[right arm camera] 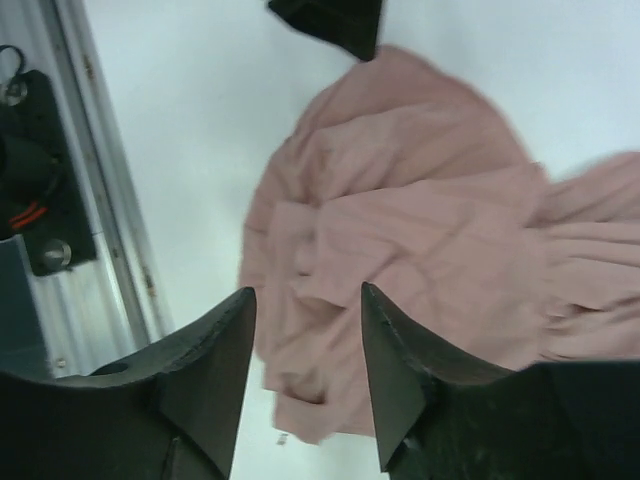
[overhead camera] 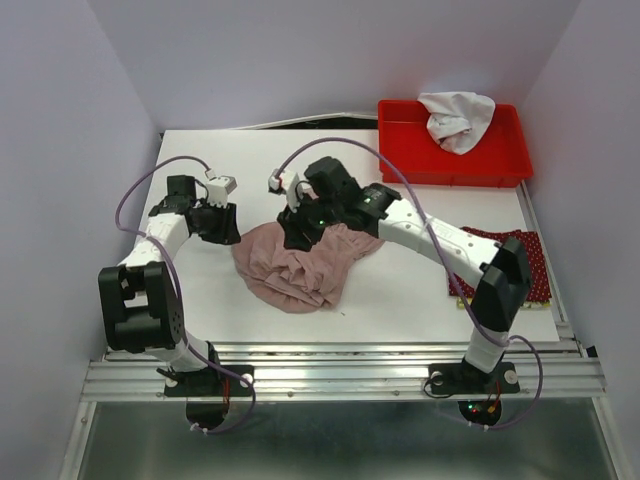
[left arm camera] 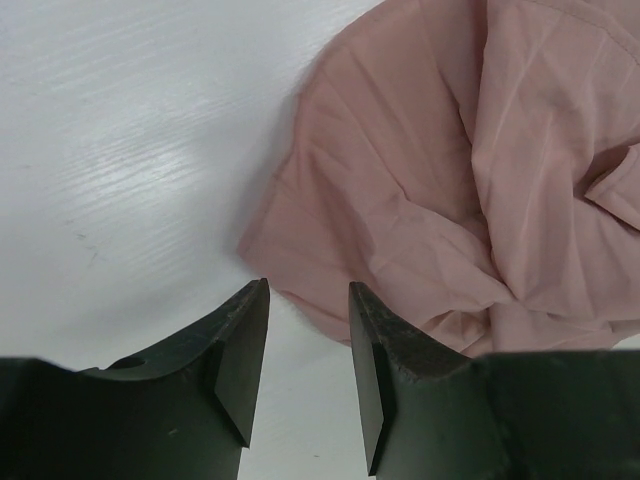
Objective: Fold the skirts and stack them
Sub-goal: Fold the skirt
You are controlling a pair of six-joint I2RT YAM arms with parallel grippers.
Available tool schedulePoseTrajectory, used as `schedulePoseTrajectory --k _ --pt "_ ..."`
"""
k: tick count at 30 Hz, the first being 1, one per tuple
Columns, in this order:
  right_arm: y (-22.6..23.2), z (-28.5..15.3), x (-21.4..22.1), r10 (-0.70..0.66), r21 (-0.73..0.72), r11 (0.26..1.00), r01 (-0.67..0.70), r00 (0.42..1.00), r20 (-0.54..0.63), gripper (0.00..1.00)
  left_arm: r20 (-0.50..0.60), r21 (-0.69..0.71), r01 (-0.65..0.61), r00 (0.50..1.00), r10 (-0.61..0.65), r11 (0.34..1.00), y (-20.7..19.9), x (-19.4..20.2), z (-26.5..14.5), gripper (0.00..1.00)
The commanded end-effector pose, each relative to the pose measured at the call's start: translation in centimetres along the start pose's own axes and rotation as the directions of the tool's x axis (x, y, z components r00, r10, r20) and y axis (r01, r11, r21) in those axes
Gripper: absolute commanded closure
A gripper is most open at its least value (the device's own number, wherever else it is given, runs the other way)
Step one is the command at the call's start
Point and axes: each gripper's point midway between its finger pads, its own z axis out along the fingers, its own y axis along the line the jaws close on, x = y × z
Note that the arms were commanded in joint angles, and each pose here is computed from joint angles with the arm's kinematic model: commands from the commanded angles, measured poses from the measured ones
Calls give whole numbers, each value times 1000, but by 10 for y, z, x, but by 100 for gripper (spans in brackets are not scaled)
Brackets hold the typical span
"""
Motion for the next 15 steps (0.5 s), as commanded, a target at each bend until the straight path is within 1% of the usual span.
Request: schedulePoseTrajectory --k 1,2,3,4,5,7,8,9,10,11,15 --pt "56 41 23 165 -90 981 -172 983 -87 52 39 25 36 999 -37 999 -3 -14 0 51" --pt "61 47 27 157 -78 983 -164 983 -92 54 40 24 40 998 -41 999 -3 -15 0 51" --pt "78 54 30 128 -82 987 -136 987 -102 55 45 21 37 998 -38 999 -2 -17 0 51" --pt "83 62 35 101 -75 991 -110 989 -108 55 47 13 37 998 -37 999 0 -18 -1 51" --pt "79 68 41 83 -16 996 -86 990 -116 54 47 11 36 998 -37 999 0 -17 0 51" --pt "82 83 50 44 27 999 -41 991 -125 52 52 5 35 998 -35 999 0 -17 -1 51" --pt "68 86 53 44 101 994 -31 991 -127 52 53 5 34 998 -34 999 0 -16 -1 51" --pt "61 90 55 43 138 990 -25 991 -127 51 51 5 37 998 -37 999 1 -13 0 51" --pt "52 97 60 2 188 982 23 991 -134 50 53 4 37 998 -37 999 0 -13 0 51" --pt "45 100 61 0 221 975 30 991 -134 49 53 5 36 998 -36 999 0 -12 1 51" --pt "33 109 62 -19 272 961 54 991 -130 45 38 13 41 998 -42 999 -1 -7 4 51"
